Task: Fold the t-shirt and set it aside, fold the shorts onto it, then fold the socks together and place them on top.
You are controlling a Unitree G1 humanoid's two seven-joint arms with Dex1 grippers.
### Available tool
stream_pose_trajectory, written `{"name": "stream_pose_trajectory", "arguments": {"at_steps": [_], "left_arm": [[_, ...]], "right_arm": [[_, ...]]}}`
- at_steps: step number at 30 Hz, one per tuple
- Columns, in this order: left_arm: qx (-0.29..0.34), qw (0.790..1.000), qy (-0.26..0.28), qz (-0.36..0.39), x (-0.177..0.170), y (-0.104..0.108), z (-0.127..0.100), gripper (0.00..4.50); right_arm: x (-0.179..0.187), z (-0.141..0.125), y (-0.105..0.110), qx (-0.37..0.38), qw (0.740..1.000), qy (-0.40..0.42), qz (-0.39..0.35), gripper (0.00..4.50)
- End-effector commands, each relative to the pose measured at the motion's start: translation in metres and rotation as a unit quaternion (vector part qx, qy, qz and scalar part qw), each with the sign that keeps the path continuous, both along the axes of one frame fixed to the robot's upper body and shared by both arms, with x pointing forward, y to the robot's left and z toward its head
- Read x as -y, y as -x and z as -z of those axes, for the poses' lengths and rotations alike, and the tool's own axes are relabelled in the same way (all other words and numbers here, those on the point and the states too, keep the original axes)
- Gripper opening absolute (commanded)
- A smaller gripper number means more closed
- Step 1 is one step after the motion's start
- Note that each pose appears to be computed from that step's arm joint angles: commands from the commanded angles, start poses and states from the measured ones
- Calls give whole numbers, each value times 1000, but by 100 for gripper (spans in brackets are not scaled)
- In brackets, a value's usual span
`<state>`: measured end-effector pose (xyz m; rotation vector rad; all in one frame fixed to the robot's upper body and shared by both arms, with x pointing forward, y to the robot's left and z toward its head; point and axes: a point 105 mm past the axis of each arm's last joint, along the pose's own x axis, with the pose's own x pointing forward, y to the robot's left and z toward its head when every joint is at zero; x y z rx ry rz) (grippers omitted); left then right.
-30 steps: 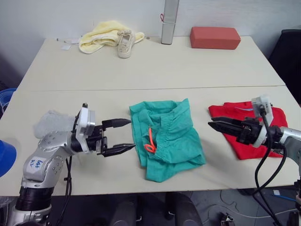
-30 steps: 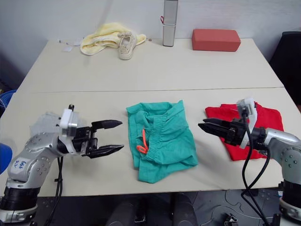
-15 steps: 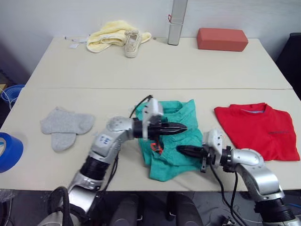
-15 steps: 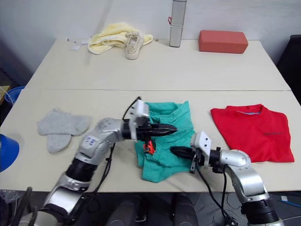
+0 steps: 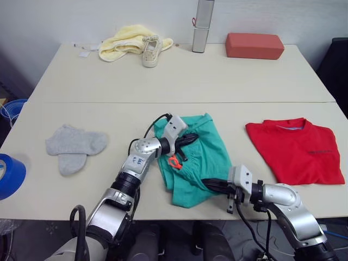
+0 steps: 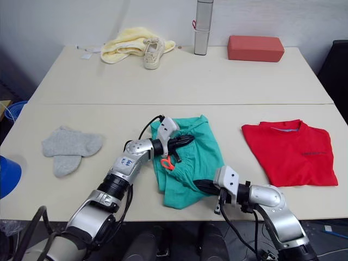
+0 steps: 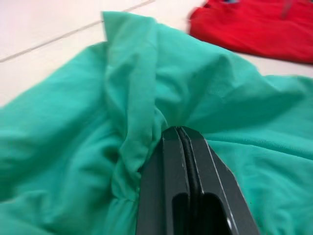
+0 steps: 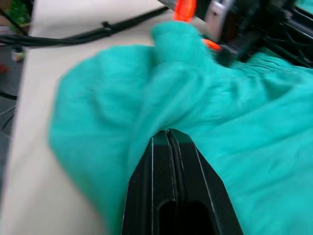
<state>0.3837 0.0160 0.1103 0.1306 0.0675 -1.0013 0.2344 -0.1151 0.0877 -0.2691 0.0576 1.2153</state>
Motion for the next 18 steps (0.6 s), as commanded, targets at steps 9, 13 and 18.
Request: {"name": "stream_pose_trajectory", "arguments": {"at_steps": [9,13,18], "left_arm": [[103,986,82,97,-32,25,-53,4],[107,981,81,143,-32,37,-60,4],[67,981,35,178,-14,50,-33,4]], "right_arm": [[12,-62,1,36,994,-102,-3,0],[9,-82,-17,42,990,-132,8,0],[-5,-67,-68,55,992,-89,68,0]]}}
